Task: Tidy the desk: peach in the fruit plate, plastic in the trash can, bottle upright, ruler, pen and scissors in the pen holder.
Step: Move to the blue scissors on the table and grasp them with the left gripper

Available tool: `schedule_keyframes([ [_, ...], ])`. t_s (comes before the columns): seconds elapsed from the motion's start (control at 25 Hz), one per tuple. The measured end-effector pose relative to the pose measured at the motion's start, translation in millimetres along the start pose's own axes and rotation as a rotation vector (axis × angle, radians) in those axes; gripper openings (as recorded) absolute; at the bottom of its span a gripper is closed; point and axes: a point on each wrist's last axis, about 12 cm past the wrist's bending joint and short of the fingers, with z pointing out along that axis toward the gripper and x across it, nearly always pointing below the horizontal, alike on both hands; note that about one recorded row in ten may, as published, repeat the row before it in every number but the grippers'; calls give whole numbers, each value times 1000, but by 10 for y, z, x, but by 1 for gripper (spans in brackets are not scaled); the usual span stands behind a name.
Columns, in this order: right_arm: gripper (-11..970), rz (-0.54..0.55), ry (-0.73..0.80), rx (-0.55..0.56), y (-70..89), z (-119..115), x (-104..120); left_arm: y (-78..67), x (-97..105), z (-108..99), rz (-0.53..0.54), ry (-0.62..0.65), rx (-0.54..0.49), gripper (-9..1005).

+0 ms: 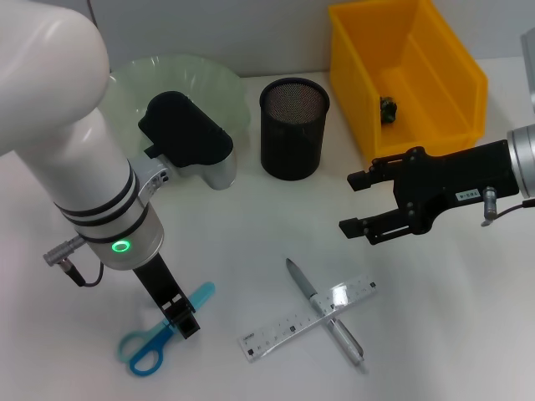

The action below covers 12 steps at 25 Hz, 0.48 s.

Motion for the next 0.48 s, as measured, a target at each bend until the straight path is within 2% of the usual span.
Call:
schedule_keyframes([
  [0.48, 780, 3, 1, 1, -5, -4, -5, -2, -5, -1, 6, -1, -1, 574],
])
